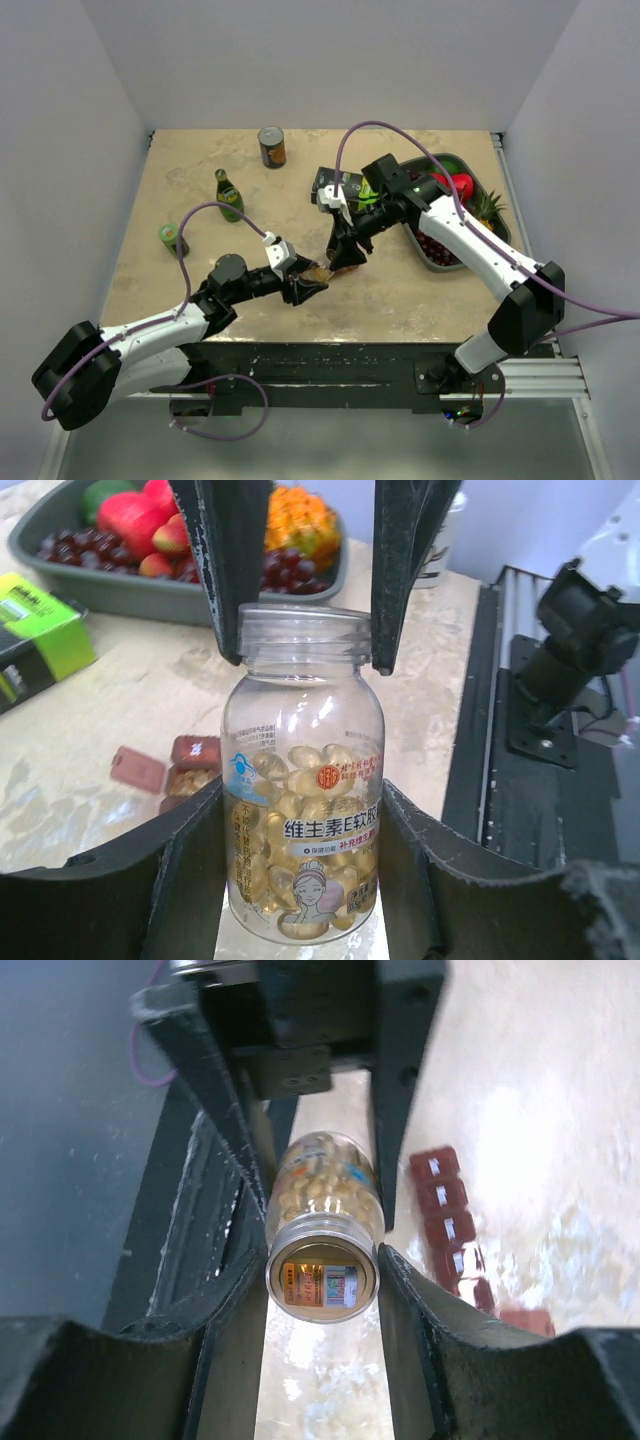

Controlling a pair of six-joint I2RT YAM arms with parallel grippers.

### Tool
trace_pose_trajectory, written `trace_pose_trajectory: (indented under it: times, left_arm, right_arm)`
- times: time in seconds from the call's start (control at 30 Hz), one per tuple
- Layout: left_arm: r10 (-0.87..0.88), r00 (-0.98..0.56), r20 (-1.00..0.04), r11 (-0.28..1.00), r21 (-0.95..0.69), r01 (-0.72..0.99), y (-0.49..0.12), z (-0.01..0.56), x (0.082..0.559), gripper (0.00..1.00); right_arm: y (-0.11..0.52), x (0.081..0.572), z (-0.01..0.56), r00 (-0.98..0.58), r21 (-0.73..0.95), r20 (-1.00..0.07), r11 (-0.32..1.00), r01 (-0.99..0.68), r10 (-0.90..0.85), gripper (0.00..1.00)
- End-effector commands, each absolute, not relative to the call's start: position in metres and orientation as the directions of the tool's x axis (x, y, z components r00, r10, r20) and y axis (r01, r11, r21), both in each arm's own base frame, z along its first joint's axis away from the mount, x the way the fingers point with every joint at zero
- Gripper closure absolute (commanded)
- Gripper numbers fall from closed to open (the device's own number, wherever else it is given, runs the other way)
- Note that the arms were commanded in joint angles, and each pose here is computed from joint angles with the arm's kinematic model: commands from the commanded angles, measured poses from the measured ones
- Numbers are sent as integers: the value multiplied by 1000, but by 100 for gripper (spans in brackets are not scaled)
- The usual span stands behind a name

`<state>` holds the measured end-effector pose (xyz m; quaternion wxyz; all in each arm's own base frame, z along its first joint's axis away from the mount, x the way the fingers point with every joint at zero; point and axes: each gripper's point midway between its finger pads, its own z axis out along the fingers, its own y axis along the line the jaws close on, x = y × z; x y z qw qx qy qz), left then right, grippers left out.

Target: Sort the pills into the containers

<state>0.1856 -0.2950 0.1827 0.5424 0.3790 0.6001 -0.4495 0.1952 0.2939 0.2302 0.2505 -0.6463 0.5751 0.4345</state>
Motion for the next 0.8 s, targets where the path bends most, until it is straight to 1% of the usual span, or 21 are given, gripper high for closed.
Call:
trace_pose_trajectory:
  times: [0.0, 0.03, 0.07, 0.1, 0.13, 0.2, 0.23, 0.27, 0.33, 0.37, 0.47, 0.57, 0.6, 0.67, 0.7, 0.77]
  left_arm:
    - [-178, 1, -984, 433, -77, 898, -293, 237, 215, 100]
    - [-192, 7, -981, 473, -87, 877, -290, 240, 223, 100]
    - [-193, 7, -981, 484, -89, 870, -289, 239, 226, 100]
    - [-185, -3, -983, 491, -95, 866, -291, 234, 229, 100]
    - [-186, 2, -982, 498, -93, 862, -292, 236, 232, 100]
    - [-168, 3, -986, 495, -82, 865, -295, 229, 234, 100]
    - [-165, 5, -986, 487, -77, 870, -295, 227, 233, 100]
    - [-161, 5, -987, 478, -74, 875, -296, 224, 231, 100]
    - [-146, 1, -989, 462, -67, 885, -294, 216, 225, 100]
    - [-146, 6, -989, 451, -61, 890, -293, 216, 221, 100]
    - [-116, -3, -993, 402, -49, 914, -292, 205, 207, 100]
    - [-106, -7, -994, 342, -43, 939, -292, 199, 192, 100]
    - [-108, -12, -994, 327, -47, 944, -292, 199, 188, 100]
    - [-111, -14, -994, 297, -47, 954, -292, 199, 180, 100]
    - [-110, -17, -994, 287, -48, 957, -292, 198, 177, 100]
    - [-116, -13, -993, 265, -44, 963, -293, 201, 173, 100]
  right_arm:
    - [307, 243, 225, -332, 265, -808, 203, -943, -488, 77]
    - [306, 247, 216, -391, 292, -785, 270, -917, -480, 76]
    - [305, 254, 212, -440, 308, -771, 334, -891, -461, 73]
    - [307, 255, 211, -485, 342, -757, 367, -865, -437, 70]
    - [307, 256, 208, -508, 357, -748, 386, -850, -427, 60]
    - [312, 254, 210, -521, 387, -746, 367, -846, -415, 47]
    - [315, 249, 216, -511, 399, -754, 330, -855, -412, 41]
    - [316, 248, 219, -497, 394, -763, 311, -865, -414, 27]
    - [315, 248, 231, -436, 351, -790, 264, -898, -431, 12]
    - [314, 246, 237, -416, 346, -800, 234, -909, -432, 1]
    - [302, 246, 262, -306, 265, -846, 154, -952, -437, 1]
    - [285, 242, 272, -147, 127, -860, 73, -989, -488, 1]
    - [277, 231, 268, -61, 75, -853, -7, -997, -519, 1]
    - [269, 219, 274, 39, 6, -854, -84, -996, -520, 1]
    - [263, 207, 271, 119, -35, -849, -170, -985, -515, 1]
    - [253, 187, 268, 188, -57, -842, -263, -963, -506, 1]
